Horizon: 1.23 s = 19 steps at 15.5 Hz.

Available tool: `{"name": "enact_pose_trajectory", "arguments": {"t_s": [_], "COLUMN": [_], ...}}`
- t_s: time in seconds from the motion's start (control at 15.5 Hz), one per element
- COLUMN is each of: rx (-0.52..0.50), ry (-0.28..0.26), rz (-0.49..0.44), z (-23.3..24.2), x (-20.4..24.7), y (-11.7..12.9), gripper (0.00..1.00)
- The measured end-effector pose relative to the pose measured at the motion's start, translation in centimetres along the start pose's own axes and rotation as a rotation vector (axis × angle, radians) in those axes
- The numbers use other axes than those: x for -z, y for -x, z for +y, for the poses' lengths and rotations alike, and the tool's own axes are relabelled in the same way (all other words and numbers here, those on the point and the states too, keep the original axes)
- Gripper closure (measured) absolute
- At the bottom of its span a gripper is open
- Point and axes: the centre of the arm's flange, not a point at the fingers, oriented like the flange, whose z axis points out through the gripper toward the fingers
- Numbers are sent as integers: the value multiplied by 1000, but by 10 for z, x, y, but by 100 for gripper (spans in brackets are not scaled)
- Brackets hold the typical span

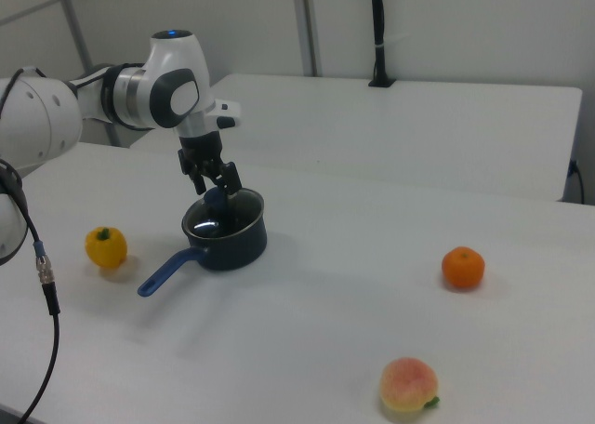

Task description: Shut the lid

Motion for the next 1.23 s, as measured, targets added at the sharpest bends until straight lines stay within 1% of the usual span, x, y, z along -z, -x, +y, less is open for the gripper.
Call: {"name": "enact_pose_trajectory", "arguments": {"t_s": [0.13, 0.26, 0.39, 0.58, 0.71, 0.84, 0.97, 1.1, 1.23], "rx": [0, 0, -1, -11, -23, -35, -45, -38, 27], "ry": [-3, -11, -25, -26, -26, -25, -32, -36, -37], "rz": [8, 28, 61, 46, 27, -3, -21, -30, -33], "z": [0, 1, 4, 20, 37, 59, 78, 85, 87], "x": [6, 22, 56, 112, 156, 204, 241, 255, 257], "y": [0, 2, 10, 37, 63, 103, 141, 163, 176], "gripper": [0, 0, 0, 0, 0, 0, 0, 0, 0]}}
